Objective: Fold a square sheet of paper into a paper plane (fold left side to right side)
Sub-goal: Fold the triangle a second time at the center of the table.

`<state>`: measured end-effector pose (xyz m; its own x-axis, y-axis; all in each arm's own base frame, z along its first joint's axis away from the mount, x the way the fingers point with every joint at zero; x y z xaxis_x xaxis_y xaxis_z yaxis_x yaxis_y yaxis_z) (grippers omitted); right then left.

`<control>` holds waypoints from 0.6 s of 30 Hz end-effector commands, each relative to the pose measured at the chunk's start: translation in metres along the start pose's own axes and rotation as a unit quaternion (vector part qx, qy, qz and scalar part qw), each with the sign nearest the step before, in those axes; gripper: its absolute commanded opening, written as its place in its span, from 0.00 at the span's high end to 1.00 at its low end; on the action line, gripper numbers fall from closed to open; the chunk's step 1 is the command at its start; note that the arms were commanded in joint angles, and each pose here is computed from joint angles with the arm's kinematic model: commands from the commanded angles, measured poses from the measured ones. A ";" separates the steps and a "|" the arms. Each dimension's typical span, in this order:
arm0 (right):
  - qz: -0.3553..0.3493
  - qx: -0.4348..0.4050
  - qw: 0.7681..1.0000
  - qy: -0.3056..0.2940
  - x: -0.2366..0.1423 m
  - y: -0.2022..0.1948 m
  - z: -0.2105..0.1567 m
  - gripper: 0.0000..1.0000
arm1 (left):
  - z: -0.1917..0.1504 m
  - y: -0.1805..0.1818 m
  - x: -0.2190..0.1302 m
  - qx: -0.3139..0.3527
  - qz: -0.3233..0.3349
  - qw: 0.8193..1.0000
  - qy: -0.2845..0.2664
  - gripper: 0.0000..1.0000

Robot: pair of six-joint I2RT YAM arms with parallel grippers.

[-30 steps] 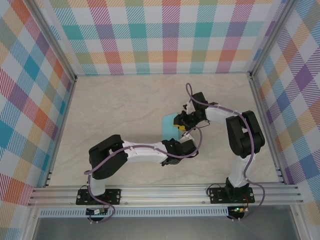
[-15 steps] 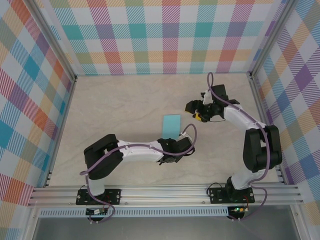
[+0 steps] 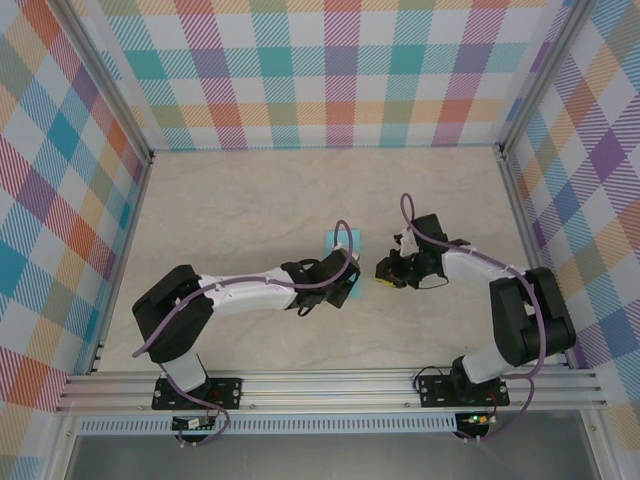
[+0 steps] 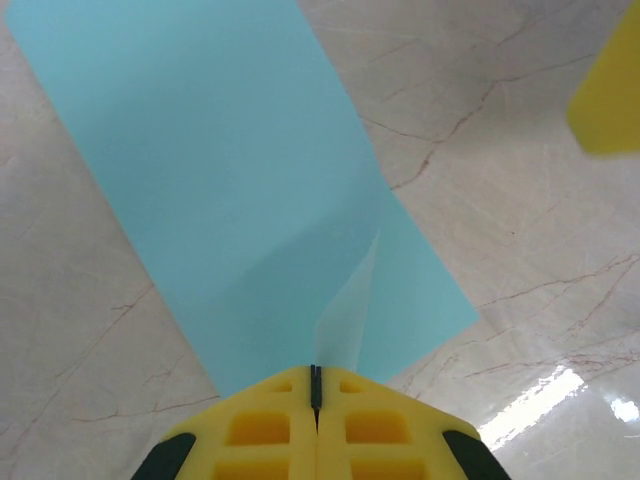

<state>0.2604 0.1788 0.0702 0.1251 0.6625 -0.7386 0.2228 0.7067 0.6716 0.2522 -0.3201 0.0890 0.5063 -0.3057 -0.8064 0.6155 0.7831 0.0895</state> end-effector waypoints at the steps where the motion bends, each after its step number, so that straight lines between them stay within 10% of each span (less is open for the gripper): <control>1: 0.020 -0.006 1.000 0.020 0.019 0.007 -0.006 0.90 | 0.001 0.001 -0.006 -0.021 -0.023 0.999 -0.005 1.00; 18: -0.048 -0.013 0.997 0.057 0.058 -0.008 -0.021 0.92 | 0.003 0.023 -0.009 -0.043 -0.021 0.999 -0.001 1.00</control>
<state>0.2432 0.2172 0.0291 -0.0039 0.6408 -0.7677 0.2023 0.7523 0.6270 0.2636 -0.3064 0.0891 0.4764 -0.3278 -0.8159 0.5935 0.8045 0.0233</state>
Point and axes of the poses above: each hand's point on the last joint's axis, 136 mm out from that joint toward the fingers, its own x axis out along the fingers, its own y axis along the line the jaws close on, z = x × y, the point moved 2 cm from there along -x, back along the fingers, and after that the axes turned 7 degrees about x, right-handed, at the moved point
